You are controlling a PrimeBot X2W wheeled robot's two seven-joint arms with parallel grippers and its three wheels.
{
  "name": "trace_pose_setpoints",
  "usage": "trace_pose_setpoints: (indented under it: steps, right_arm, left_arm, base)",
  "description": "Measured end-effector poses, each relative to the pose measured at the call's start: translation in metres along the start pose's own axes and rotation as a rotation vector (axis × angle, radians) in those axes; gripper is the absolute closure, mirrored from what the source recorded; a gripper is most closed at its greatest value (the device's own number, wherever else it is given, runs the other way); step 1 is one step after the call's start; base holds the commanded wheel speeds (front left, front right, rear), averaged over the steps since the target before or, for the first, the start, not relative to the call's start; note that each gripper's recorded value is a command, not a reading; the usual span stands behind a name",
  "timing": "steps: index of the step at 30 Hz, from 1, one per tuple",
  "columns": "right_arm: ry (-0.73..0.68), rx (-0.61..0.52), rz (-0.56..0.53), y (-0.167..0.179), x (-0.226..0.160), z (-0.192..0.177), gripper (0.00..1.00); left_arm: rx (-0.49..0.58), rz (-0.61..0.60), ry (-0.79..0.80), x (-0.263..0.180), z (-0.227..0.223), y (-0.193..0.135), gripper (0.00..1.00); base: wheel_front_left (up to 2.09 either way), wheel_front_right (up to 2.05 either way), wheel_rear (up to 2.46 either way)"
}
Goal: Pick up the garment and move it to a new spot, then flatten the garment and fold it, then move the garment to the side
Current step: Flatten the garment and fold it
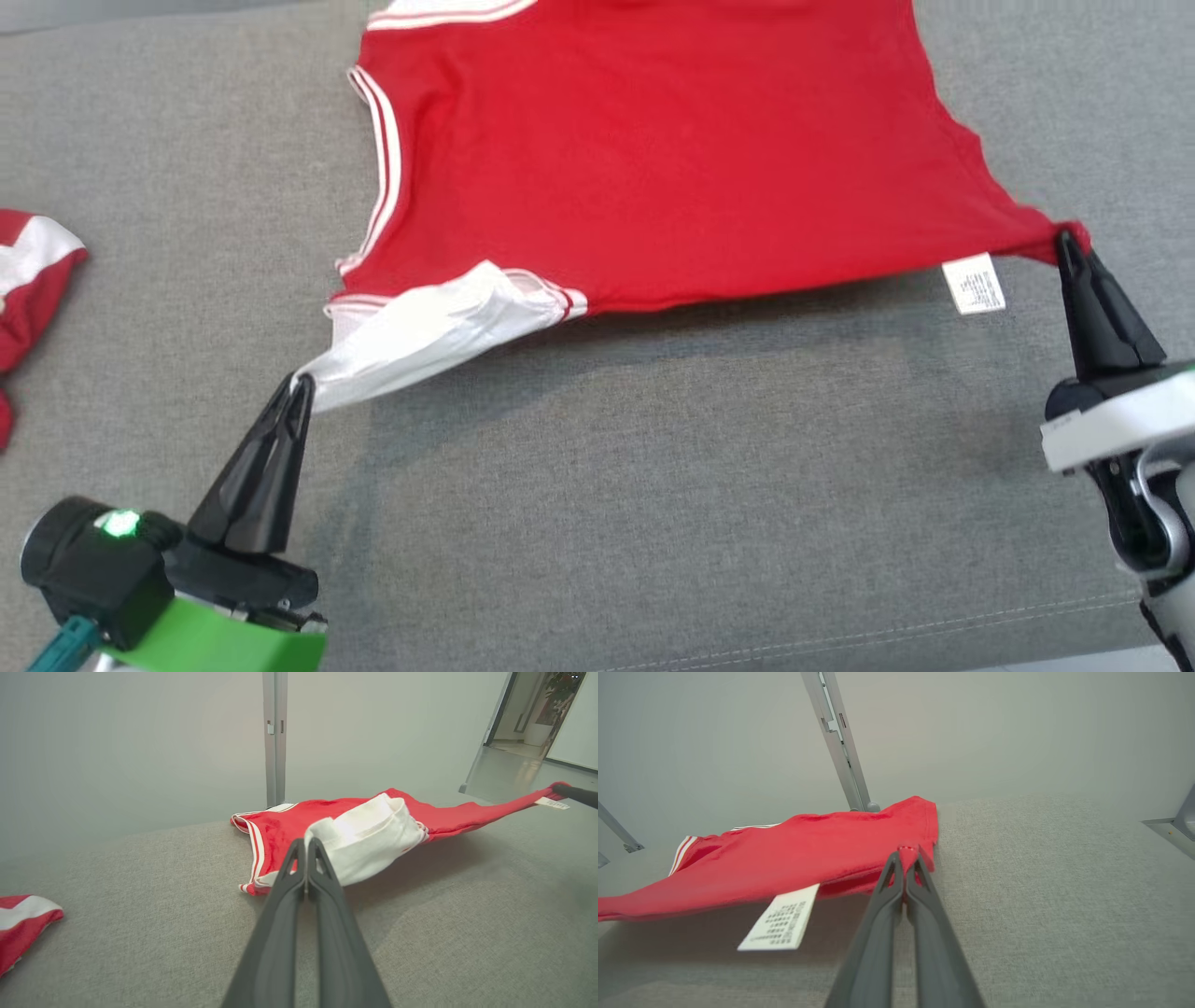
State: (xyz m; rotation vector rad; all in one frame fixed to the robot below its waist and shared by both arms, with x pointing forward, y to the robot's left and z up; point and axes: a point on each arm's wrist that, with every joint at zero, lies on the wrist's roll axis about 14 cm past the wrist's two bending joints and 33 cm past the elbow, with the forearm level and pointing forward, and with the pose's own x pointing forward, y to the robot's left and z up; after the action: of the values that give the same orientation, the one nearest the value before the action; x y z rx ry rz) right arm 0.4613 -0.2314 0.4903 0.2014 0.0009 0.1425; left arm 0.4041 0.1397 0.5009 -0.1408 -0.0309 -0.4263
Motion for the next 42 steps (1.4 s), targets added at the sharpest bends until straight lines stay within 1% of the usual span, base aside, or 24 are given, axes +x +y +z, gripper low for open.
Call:
trace_pose_setpoints:
  steps: [8,12,14,17,20,27,29,35,40,41,42]
  right_arm:
    - [-0.004,-0.06,-0.012,-0.005,-0.054,0.013,1.0]
    - [-0.002,-0.068,-0.037,-0.012,-0.063,0.015,1.0]
    - [0.029,-0.077,-0.055,-0.017,-0.064,0.005,1.0]
    - [0.066,-0.051,-0.063,-0.015,-0.054,-0.012,1.0]
    - [0.097,-0.057,-0.077,-0.019,-0.039,-0.022,1.0]
    - [0.095,-0.067,-0.078,-0.019,0.005,-0.025,1.0]
    - [0.1,-0.069,-0.079,-0.019,0.01,-0.027,1.0]
    - [0.109,-0.071,-0.08,-0.021,0.038,-0.034,1.0]
    - [0.152,-0.069,-0.079,-0.021,0.053,-0.053,1.0]
    - [0.158,-0.066,-0.078,-0.02,0.056,-0.057,1.0]
    - [0.163,-0.064,-0.076,-0.019,0.059,-0.06,1.0]
  left_arm:
    - [-0.019,-0.011,-0.005,-0.037,0.012,-0.021,1.0]
    - [-0.033,-0.028,0.001,-0.039,0.012,-0.025,1.0]
    - [-0.038,-0.044,0.035,-0.035,0.004,-0.027,1.0]
    - [-0.027,-0.065,0.054,-0.017,0.001,-0.027,1.0]
    - [0.0,-0.084,0.095,0.001,-0.009,-0.026,1.0]
    - [0.055,-0.112,0.084,0.046,-0.014,-0.017,1.0]
    - [0.062,-0.112,0.084,0.051,-0.015,-0.014,1.0]
    - [0.145,-0.098,0.068,0.082,-0.018,0.01,1.0]
    - [0.179,-0.103,0.081,0.104,-0.028,0.017,1.0]
    - [0.186,-0.105,0.08,0.108,-0.029,0.018,0.99]
    - [0.193,-0.106,0.081,0.112,-0.031,0.019,0.88]
  base:
    - [0.0,0.0,0.0]
    - [0.0,0.0,0.0]
    - [0.0,0.0,0.0]
    - [0.0,0.0,0.0]
    - [0.0,0.0,0.0]
    - [0.0,0.0,0.0]
    - [0.0,0.0,0.0]
    - [0.0,0.0,0.0]
    - [0.0,0.0,0.0]
    - [0.0,0.0,0.0]
    - [0.0,0.0,0.0]
